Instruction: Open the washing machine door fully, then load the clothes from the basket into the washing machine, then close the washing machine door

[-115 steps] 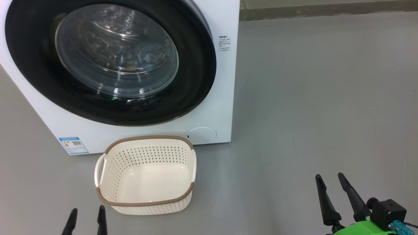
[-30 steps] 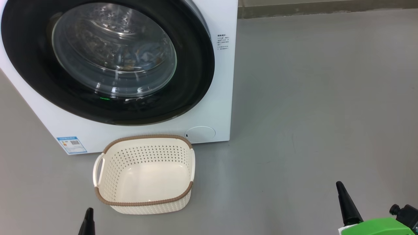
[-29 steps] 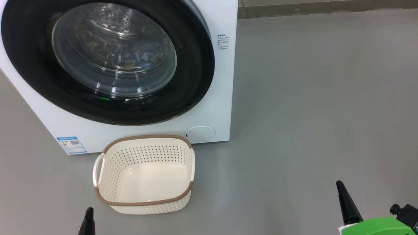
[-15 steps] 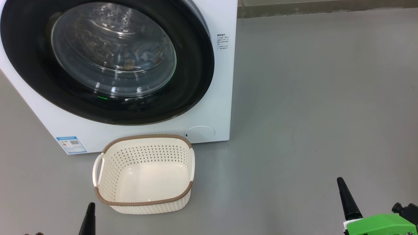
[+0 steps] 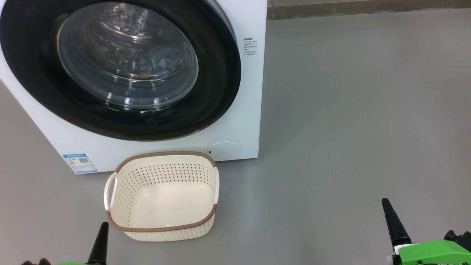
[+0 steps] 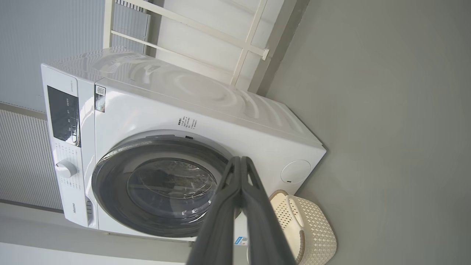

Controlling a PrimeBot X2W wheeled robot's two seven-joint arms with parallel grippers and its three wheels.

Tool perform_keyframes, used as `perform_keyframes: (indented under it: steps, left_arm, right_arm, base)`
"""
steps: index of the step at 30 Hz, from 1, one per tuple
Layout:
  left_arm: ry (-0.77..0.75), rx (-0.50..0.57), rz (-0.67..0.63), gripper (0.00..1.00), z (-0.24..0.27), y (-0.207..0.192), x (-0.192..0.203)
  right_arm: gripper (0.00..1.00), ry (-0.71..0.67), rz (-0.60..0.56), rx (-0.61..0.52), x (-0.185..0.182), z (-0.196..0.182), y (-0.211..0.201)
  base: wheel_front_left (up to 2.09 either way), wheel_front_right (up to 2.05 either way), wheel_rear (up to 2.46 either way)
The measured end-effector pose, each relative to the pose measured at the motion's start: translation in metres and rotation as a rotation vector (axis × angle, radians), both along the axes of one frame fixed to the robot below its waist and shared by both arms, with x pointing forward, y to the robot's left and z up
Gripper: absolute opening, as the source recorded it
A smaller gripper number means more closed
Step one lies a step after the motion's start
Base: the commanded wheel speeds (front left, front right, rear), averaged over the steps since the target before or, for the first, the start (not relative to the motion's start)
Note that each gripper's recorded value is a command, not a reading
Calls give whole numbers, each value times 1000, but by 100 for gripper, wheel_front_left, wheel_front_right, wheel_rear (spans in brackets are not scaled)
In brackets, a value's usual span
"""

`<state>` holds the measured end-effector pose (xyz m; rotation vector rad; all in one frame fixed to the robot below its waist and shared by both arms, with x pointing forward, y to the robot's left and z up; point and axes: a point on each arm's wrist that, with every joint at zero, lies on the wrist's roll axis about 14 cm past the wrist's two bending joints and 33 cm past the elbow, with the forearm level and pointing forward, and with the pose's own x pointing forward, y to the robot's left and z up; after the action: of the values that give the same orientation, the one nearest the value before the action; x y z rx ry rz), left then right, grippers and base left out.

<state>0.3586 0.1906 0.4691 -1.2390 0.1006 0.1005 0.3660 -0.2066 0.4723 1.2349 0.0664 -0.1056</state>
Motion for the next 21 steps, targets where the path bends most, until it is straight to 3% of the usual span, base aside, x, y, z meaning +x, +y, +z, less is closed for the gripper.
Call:
perform_keyframes:
  steps: [21]
  left_arm:
    - [-29, -227, -10, 0, 7, -4, 11]
  right_arm:
    - [0, -22, -14, 227, 5, 5, -1]
  base:
    - [0, 0, 0]
